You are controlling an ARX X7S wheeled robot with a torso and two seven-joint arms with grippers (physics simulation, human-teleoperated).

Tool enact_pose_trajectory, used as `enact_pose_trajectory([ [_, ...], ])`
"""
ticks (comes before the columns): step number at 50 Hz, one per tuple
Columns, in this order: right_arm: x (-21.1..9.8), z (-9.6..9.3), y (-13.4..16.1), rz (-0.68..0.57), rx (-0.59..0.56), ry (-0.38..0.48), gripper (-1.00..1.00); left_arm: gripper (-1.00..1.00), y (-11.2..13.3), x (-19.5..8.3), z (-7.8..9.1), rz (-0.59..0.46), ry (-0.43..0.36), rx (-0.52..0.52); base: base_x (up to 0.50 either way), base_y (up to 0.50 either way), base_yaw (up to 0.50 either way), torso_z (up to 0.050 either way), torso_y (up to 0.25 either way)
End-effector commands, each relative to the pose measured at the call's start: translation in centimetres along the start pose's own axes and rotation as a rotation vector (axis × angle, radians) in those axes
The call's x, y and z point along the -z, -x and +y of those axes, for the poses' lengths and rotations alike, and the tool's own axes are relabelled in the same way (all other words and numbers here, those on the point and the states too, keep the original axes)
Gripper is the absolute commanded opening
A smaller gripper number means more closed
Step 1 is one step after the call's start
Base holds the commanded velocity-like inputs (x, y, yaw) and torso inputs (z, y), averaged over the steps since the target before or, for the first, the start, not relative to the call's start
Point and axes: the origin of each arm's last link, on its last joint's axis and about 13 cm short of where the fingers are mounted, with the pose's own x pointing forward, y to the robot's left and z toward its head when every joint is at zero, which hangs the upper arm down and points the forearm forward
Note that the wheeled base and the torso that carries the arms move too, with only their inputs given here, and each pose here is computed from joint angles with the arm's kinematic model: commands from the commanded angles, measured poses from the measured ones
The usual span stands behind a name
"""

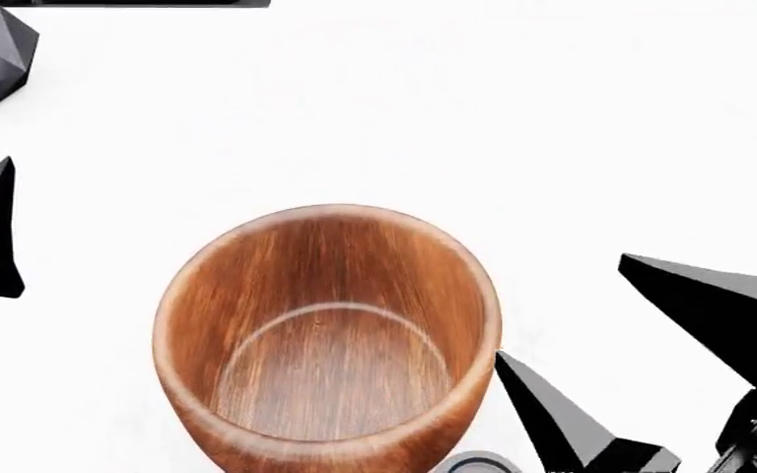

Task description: Place the cup inside the bowl on the dining table and move the bowl to any counter.

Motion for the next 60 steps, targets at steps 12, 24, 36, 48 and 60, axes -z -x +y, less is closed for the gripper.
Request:
enact_pose_trajectory([
  [12, 0.1, 1.8, 1.4, 0.118, -0.211, -0.010, 1.00, 1.00, -0.2, 0.1, 0.1, -0.006, -0.022, -0.009, 0.00, 0.00, 0.00, 0.000, 0.000],
  [24, -2.7, 1.6, 2.5, 0.218, -0.171, 0.064, 1.00, 1.00, -0.1, -0.1, 0.4, -0.006, -0.024, -0.010, 0.00, 0.00, 0.00, 0.000, 0.000],
  [36, -4.5, 1.7, 3.6, 0.290, -0.137, 0.090, 1.00, 1.00, -0.2, 0.0, 0.4, 0.001, -0.025, -0.015, 0.00, 0.00, 0.00, 0.000, 0.000],
  [48, -3.4, 1.0, 3.5, 0.416, -0.065, 0.096, 1.00, 1.00, -0.2, 0.3, 0.5, 0.006, -0.023, -0.014, 0.00, 0.00, 0.00, 0.000, 0.000],
  [60, -1.1, -1.7, 1.1, 0.474, -0.033, 0.016, 1.00, 1.00, -0.4, 0.0, 0.2, -0.002, -0.025, -0.010, 0.00, 0.00, 0.00, 0.000, 0.000],
])
